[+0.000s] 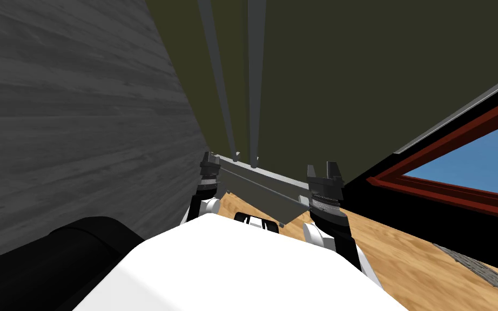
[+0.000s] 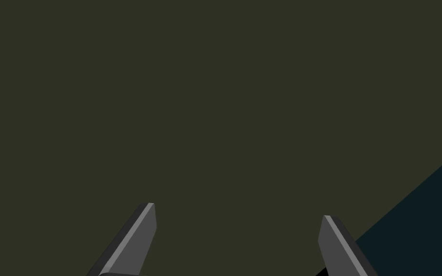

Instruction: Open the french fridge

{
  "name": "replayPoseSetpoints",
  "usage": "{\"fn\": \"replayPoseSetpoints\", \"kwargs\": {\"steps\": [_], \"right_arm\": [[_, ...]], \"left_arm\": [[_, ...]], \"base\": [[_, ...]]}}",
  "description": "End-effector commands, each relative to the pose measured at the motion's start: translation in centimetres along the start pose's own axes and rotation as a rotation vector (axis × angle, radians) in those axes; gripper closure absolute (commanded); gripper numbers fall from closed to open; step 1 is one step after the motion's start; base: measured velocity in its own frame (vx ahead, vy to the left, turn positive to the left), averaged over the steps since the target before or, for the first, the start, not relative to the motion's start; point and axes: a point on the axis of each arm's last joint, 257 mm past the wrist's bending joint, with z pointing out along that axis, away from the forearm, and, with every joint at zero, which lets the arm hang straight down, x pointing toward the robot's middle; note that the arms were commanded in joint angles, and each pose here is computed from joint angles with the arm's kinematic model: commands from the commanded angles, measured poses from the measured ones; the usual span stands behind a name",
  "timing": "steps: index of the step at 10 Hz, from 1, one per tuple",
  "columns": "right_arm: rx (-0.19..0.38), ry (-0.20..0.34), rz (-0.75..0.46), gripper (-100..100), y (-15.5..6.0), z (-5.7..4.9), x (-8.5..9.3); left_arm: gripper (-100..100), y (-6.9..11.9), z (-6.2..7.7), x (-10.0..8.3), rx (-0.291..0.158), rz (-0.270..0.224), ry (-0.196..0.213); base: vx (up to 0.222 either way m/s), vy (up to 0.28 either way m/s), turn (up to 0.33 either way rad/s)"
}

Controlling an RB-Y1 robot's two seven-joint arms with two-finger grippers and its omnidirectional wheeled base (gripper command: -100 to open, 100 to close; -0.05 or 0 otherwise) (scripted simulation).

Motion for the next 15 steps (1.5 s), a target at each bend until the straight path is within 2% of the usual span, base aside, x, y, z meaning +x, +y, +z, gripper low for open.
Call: {"fn": "replayPoseSetpoints", "kwargs": {"steps": [1, 2, 5, 7, 8, 15], "right_arm": [[-0.002, 0.0, 0.0, 0, 0.1, 0.0, 0.0], [-0.002, 0.0, 0.0, 0, 0.1, 0.0, 0.0], [-0.001, 0.0, 0.0, 0, 0.0, 0.0, 0.0], [-0.001, 0.0, 0.0, 0, 0.0, 0.0, 0.0], [-0.001, 0.0, 0.0, 0, 0.0, 0.0, 0.0], [-0.001, 0.0, 0.0, 0, 0.0, 0.0, 0.0]], "left_arm": [[0, 0.0, 0.0, 0.0, 0.0, 0.0, 0.0], [-100, 0.5, -0.1, 0.4, -0.014, 0.016, 0.037], [-100, 2.2, -0.4, 1.2, -0.053, 0.046, 0.108], [-100, 3.7, -0.7, 1.5, -0.083, 0.058, 0.139], [-100, 5.3, -1.1, 1.6, -0.114, 0.065, 0.158], [-100, 10.9, -2.7, 1.8, -0.213, 0.06, 0.172]], "base": [[0.0, 0.0, 0.0], [0.005, 0.009, -0.016], [0.003, 0.038, -0.032], [0.003, 0.064, -0.039], [0.007, 0.08, -0.081], [0.005, 0.079, -0.05]]}}
